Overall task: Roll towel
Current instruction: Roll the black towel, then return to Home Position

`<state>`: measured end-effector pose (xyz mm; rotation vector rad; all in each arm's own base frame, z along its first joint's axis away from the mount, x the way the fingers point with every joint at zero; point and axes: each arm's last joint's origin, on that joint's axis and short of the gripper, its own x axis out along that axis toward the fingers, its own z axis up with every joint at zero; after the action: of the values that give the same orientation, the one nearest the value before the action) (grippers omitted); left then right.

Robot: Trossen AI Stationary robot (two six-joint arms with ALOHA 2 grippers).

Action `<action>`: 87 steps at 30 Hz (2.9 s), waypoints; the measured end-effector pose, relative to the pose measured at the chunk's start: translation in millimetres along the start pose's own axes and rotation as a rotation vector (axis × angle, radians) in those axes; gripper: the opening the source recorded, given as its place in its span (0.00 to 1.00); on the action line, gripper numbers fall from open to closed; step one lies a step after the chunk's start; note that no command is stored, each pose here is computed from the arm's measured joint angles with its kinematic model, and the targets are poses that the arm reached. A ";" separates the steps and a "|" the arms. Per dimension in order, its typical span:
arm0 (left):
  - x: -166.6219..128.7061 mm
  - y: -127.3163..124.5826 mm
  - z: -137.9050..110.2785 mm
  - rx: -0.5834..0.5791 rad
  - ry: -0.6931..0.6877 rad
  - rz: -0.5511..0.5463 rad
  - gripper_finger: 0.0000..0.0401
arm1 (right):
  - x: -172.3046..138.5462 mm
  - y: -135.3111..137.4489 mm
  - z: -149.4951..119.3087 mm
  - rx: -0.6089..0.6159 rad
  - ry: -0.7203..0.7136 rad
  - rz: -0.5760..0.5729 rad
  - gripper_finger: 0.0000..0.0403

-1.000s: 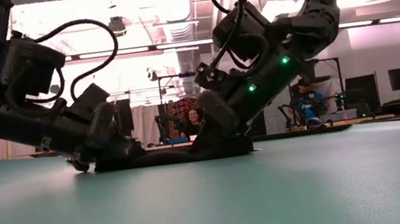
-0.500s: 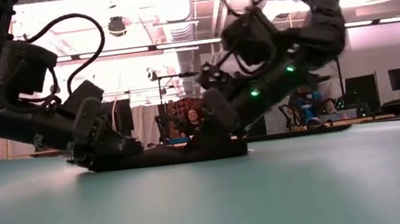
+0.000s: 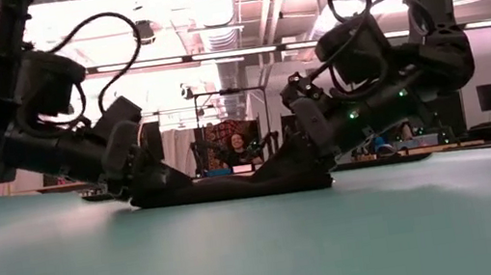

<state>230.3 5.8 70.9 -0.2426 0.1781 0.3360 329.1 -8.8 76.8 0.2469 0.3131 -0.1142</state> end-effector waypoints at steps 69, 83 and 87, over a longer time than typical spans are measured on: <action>-55.7 4.7 57.6 0.007 -0.236 -0.301 0.00 | -11.8 13.3 58.1 -0.028 -0.218 0.227 0.17; -99.2 18.9 132.7 0.003 -0.569 -0.381 0.00 | -148.1 29.4 183.9 -0.157 -0.380 0.637 0.17; -109.3 25.3 153.7 0.033 -0.459 -0.216 0.00 | -197.7 26.4 192.8 -0.214 -0.404 0.411 0.17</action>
<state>140.2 36.3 235.8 -0.1448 -0.2934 0.1669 202.1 -18.7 323.3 0.0684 -0.1312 0.2728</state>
